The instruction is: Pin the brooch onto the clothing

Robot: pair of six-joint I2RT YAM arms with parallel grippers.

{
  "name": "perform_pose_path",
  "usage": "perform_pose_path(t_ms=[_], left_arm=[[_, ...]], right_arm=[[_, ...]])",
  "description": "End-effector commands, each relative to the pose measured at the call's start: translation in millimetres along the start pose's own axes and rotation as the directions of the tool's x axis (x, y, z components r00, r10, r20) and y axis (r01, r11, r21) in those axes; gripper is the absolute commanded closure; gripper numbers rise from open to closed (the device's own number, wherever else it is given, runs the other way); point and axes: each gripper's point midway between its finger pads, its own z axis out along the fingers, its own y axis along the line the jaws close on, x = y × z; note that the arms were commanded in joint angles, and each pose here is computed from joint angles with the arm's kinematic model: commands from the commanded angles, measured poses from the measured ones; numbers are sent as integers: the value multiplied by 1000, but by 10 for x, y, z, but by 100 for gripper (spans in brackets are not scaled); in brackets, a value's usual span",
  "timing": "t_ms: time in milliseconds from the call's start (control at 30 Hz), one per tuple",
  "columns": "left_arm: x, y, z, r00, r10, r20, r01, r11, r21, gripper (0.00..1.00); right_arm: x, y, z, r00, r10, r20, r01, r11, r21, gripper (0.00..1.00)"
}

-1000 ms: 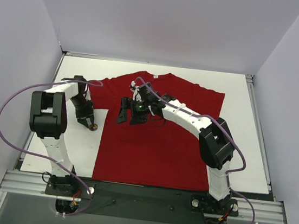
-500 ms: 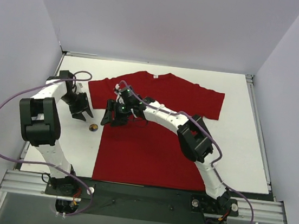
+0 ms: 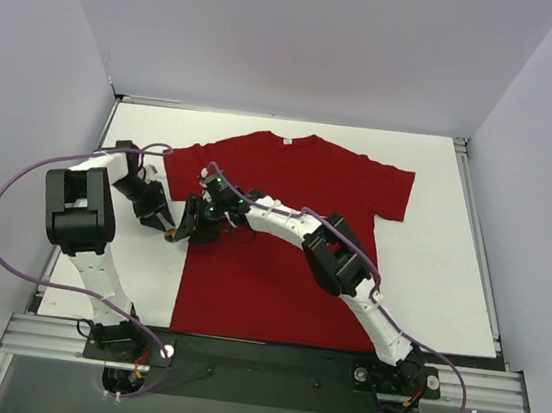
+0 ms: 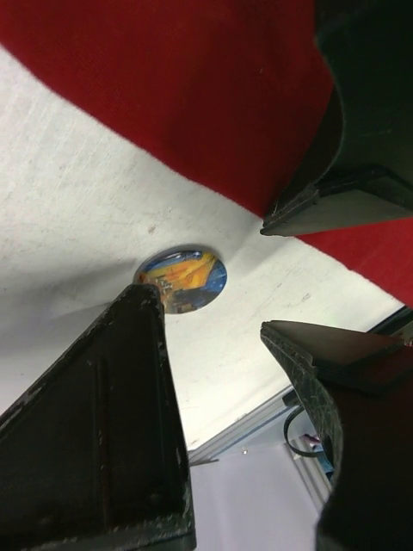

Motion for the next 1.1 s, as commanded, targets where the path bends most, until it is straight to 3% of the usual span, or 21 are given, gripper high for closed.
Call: perform_pose_path(t_ms=[0, 300, 667, 1067], left_arm=[[41, 127, 95, 1000, 16, -7, -16, 999, -41, 56], [135, 266, 62, 1000, 13, 1, -12, 995, -99, 57], [273, 218, 94, 1000, 7, -11, -7, 998, -65, 56], [302, 86, 145, 999, -31, 8, 31, 999, 24, 56]], right_arm=[[-108, 272, 24, 999, 8, 31, -5, 997, -80, 56], [-70, 190, 187, 998, 61, 30, -60, 997, -48, 61], [67, 104, 305, 993, 120, 11, -120, 993, 2, 64], [56, 356, 206, 985, 172, -3, -171, 978, -116, 67]])
